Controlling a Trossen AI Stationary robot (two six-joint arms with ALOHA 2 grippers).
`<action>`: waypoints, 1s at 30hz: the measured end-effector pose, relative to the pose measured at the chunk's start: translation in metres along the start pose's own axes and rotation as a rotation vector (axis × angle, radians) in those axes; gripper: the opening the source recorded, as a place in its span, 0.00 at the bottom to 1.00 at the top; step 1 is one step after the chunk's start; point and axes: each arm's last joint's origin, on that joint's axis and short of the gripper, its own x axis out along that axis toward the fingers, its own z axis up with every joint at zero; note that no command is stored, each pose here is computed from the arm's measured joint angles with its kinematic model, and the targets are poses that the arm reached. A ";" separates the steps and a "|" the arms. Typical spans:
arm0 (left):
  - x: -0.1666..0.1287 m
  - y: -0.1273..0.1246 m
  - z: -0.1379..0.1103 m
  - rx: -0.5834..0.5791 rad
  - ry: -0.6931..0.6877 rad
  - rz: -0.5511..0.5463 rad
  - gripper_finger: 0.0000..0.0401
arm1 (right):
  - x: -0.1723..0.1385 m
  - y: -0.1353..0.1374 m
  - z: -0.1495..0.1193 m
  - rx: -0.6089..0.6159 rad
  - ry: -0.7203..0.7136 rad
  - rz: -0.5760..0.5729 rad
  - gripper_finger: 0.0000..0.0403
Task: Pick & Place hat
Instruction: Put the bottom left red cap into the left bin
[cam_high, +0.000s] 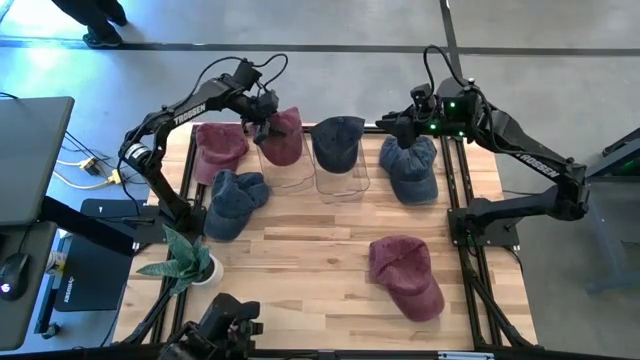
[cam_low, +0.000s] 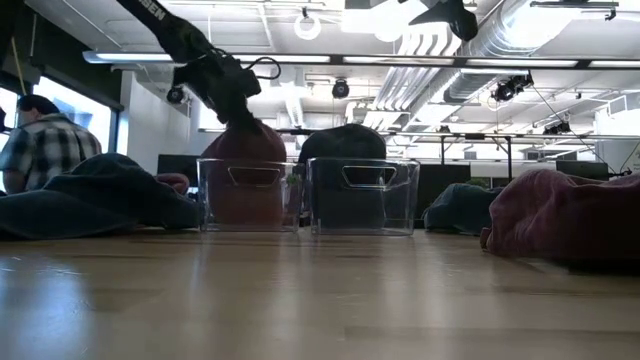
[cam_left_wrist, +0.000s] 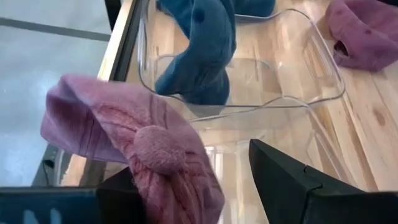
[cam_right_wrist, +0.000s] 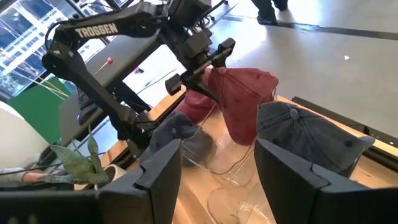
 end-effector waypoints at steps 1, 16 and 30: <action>-0.002 -0.001 0.001 0.011 0.000 -0.009 0.48 | 0.000 0.000 0.000 0.000 0.003 -0.002 0.49; 0.000 -0.012 0.010 0.067 0.121 0.006 0.48 | 0.000 -0.001 -0.004 -0.006 0.052 0.021 0.49; -0.001 -0.009 0.010 0.063 0.148 0.070 0.62 | 0.000 0.000 -0.005 -0.018 0.070 0.040 0.49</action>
